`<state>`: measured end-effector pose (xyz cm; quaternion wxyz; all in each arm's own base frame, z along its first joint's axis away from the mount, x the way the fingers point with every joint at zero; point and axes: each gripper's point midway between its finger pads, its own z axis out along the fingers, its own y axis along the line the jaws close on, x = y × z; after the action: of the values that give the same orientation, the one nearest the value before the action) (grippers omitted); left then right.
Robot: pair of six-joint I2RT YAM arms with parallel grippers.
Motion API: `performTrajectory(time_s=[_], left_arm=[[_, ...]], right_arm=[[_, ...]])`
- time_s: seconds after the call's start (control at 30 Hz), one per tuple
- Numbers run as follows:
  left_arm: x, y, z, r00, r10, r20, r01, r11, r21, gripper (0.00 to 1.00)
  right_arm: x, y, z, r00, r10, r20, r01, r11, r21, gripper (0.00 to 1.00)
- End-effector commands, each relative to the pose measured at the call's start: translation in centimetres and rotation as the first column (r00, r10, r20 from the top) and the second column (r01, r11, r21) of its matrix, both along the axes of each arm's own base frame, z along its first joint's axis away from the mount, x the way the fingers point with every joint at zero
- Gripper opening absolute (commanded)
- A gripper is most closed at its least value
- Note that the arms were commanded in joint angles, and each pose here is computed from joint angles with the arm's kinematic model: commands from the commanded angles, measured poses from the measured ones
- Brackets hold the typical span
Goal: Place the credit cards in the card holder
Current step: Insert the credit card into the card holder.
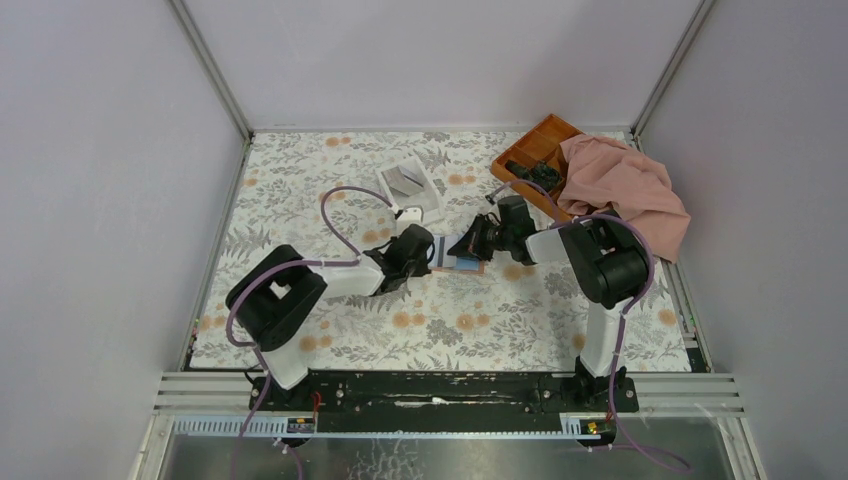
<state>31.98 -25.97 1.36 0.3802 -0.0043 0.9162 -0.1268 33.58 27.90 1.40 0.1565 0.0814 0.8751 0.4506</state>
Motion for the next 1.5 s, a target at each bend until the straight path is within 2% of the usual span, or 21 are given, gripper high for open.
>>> performTrajectory(time_s=[0.0, 0.23, 0.43, 0.63, 0.8, 1.07, 1.47], left_arm=[[-4.0, 4.1, -3.1, 0.989, 0.024, -0.147, 0.0, 0.986, 0.166, 0.17], [-3.3, 4.2, -2.5, 0.992, 0.033, -0.12, -0.011, 0.984, 0.181, 0.19], [-3.0, 4.1, -3.5, 0.99, 0.025, -0.142, 0.006, 0.977, 0.213, 0.19], [-3.8, 4.1, -5.0, 0.984, 0.015, -0.178, 0.024, 0.976, 0.215, 0.11], [-4.2, 4.3, -5.5, 0.981, 0.016, -0.191, 0.025, 0.977, 0.21, 0.1], [-4.7, 4.0, -5.7, 0.979, 0.005, -0.202, 0.033, 0.982, 0.185, 0.07], [-5.0, 2.9, -5.4, 0.978, -0.04, -0.203, 0.069, 0.988, 0.137, 0.04]], right_arm=[[-1.9, -0.6, -2.9, 0.998, 0.01, -0.066, -0.018, 0.992, -0.121, 0.0], [-1.8, -0.8, -2.8, 0.998, 0.01, -0.065, -0.02, 0.989, -0.148, 0.0], [-1.8, -1.0, -2.7, 0.998, 0.014, -0.06, -0.024, 0.983, -0.182, 0.07], [-1.6, -1.5, -2.6, 0.999, 0.012, -0.052, -0.024, 0.97, -0.241, 0.23], [-1.3, -2.3, -2.1, 0.999, 0.005, -0.04, -0.017, 0.957, -0.29, 0.36], [-0.8, -2.9, -1.6, 1.0, -0.005, -0.027, -0.005, 0.934, -0.358, 0.48], [-0.9, -2.8, -2.6, 0.999, -0.005, -0.049, -0.019, 0.879, -0.477, 0.5]])
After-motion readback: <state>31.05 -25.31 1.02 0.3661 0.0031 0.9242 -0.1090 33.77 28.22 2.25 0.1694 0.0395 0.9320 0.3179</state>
